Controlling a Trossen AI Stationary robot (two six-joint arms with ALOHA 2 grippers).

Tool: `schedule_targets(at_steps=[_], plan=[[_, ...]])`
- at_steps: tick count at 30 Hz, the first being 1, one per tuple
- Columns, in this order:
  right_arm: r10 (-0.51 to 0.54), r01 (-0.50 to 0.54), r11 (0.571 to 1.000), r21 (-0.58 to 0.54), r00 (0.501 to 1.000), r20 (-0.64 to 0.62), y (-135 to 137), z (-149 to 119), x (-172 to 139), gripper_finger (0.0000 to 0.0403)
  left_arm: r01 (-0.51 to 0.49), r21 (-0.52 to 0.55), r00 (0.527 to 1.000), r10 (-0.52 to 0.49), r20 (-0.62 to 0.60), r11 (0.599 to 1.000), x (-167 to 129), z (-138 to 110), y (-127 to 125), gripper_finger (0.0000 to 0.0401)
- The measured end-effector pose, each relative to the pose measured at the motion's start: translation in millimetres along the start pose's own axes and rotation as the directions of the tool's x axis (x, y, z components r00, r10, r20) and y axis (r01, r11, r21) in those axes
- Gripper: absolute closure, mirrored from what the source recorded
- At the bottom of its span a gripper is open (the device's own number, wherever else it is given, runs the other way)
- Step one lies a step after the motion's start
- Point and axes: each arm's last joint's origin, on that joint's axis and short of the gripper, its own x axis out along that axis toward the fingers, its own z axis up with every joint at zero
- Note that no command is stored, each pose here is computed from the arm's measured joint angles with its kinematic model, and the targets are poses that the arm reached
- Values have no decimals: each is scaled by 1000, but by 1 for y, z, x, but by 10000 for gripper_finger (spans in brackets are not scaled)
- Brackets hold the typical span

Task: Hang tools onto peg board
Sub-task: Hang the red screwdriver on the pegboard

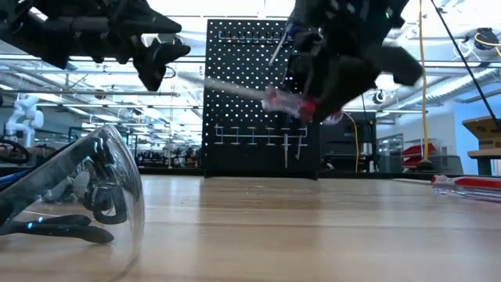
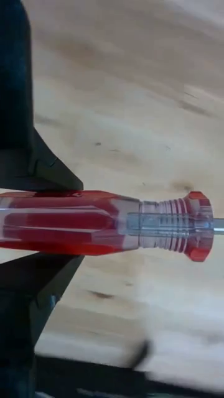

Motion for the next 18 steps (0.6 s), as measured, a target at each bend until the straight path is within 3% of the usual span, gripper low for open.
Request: schedule_targets(at_steps=[3, 5, 12, 18], plan=[[-4, -1, 968, -250, 1000, -21, 2, 0, 12, 284, 16, -101, 1000, -19, -22, 995, 1, -1, 5, 230], [-18, 11, 940, -341, 1000, -18, 4, 3, 23, 284, 2, -145, 999, -8, -42, 989, 3, -4, 8, 230], [-50, 58, 896, -440, 998, 28, 1, 17, 49, 284, -60, -202, 988, 29, -150, 978, 17, -21, 19, 230], [-170, 177, 847, -501, 984, 60, -13, 43, 42, 284, -95, -216, 975, 47, -217, 972, 36, -29, 27, 230]])
